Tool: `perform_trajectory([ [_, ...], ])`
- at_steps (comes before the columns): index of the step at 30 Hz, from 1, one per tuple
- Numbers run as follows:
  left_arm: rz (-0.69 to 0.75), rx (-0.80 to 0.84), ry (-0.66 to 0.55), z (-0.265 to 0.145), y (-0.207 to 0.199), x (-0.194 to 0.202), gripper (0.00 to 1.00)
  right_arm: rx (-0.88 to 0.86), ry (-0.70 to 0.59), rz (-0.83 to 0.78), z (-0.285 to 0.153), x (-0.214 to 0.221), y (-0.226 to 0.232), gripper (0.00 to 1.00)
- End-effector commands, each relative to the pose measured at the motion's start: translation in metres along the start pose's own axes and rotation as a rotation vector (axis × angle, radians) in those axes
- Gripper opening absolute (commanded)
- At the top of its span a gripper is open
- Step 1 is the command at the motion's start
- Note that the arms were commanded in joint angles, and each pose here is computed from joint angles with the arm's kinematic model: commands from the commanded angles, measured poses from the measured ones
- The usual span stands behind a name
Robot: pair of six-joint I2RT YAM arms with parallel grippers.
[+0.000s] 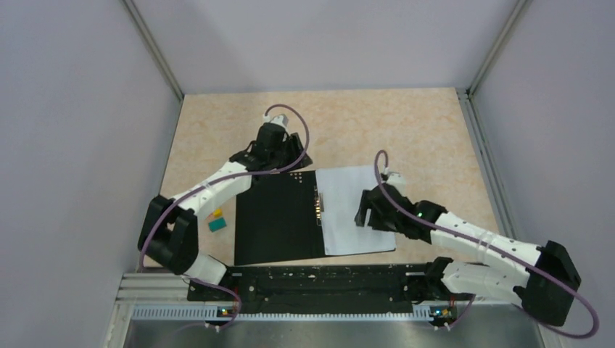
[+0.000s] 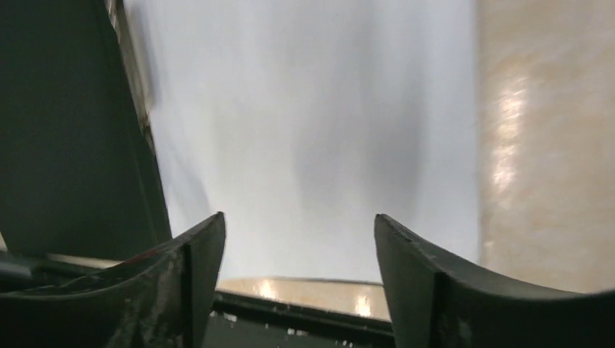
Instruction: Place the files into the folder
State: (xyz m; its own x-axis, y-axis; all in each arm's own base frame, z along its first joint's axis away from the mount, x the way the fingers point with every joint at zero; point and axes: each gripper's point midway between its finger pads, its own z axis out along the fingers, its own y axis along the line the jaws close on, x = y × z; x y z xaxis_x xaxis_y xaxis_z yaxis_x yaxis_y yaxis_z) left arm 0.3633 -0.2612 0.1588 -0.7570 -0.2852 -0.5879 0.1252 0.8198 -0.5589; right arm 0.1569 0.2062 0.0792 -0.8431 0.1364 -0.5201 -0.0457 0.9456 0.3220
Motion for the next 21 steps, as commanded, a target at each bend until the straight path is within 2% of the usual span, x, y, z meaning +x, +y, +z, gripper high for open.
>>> perform_trajectory([
  [1,-0.029,-0.097,-0.011,-0.037,0.037,0.027,0.53,0.044,-0.081,0.033,-0.001,-0.047,-0.042,0.79],
  [6,-0.074,-0.168,0.034,-0.061,0.074,0.074,0.49,0.054,-0.084,0.132,0.017,-0.064,-0.081,0.90],
  [9,-0.103,-0.181,0.058,-0.068,0.088,0.097,0.49,0.052,-0.077,0.132,0.024,-0.064,-0.083,0.93],
  [13,-0.124,-0.211,0.088,-0.071,0.105,0.120,0.48,0.044,-0.058,0.138,0.032,-0.058,-0.083,0.94],
  [21,-0.140,-0.228,0.097,-0.072,0.114,0.131,0.47,0.033,-0.033,0.149,0.039,-0.044,-0.087,0.94],
])
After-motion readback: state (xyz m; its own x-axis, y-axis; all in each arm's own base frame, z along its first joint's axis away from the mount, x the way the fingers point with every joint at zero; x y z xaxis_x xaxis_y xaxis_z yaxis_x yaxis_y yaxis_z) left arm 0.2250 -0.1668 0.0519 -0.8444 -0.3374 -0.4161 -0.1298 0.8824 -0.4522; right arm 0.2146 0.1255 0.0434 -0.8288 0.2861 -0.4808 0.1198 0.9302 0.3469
